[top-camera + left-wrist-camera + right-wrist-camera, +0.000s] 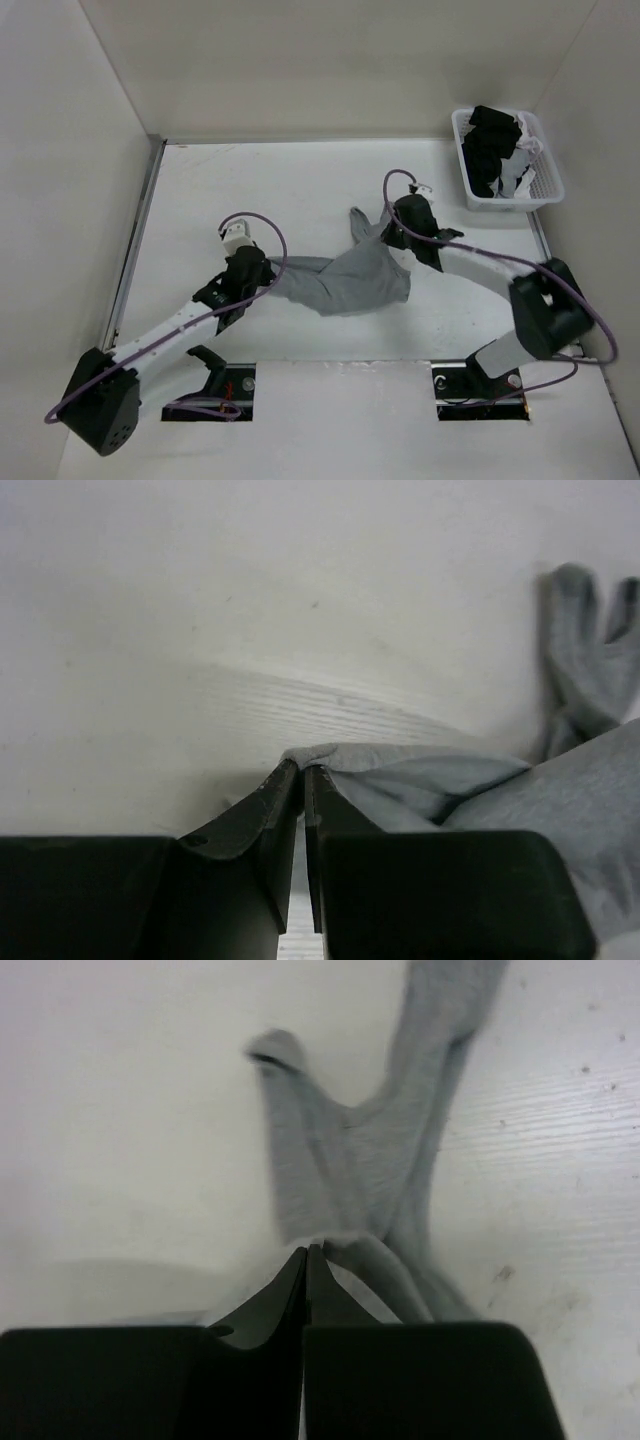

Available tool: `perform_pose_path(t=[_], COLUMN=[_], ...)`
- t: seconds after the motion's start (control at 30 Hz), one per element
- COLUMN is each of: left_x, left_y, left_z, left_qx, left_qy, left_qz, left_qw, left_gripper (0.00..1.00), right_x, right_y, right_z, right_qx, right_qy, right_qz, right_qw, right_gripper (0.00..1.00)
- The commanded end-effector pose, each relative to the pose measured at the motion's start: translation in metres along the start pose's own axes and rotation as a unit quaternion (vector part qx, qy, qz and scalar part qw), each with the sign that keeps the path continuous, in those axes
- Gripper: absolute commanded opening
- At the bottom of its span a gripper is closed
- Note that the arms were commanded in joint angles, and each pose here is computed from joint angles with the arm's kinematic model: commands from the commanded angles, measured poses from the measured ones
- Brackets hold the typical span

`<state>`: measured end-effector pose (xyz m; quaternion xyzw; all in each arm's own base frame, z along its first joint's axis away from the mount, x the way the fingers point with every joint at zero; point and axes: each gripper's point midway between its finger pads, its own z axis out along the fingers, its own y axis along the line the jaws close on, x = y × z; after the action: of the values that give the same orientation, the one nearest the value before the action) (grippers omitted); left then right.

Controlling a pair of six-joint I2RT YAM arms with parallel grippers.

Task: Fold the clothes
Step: Flatten the tank top out

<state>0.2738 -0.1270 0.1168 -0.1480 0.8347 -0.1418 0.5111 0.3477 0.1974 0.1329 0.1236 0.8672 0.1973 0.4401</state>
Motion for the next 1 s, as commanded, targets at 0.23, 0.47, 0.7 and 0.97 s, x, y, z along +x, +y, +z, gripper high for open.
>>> perform_pose_path(t=[0.23, 0.47, 0.7, 0.97], left_x=[-0.067, -0.131, -0.096, -0.061], left_y=[-0.007, -0.037, -0.016, 0.015], left_z=[0.089, 0.073, 0.02, -0.001], left_qx=[0.01, 0.069, 0.075, 0.046], left_qy=[-0.057, -0.104, -0.082, -0.056], left_qz=[-0.148, -0.181, -0.179, -0.162], left_qw=[0.987, 0.976, 0.978, 0.984], left_gripper=[0.06, 0.06, 0.06, 0.08], right_x=[-0.12, -0.148, -0.065, -0.052], right_y=[0.05, 0.08, 0.074, 0.044], right_z=[0.123, 0.055, -0.039, -0.082], right_qx=[-0.06, -0.084, -0.104, -0.116], right_qy=[-0.043, -0.071, -0.058, -0.052], right_qz=[0.047, 0.005, -0.031, -0.008], right_qw=[0.996, 0.994, 0.992, 0.992], right_gripper=[0.0, 0.0, 0.0, 0.01])
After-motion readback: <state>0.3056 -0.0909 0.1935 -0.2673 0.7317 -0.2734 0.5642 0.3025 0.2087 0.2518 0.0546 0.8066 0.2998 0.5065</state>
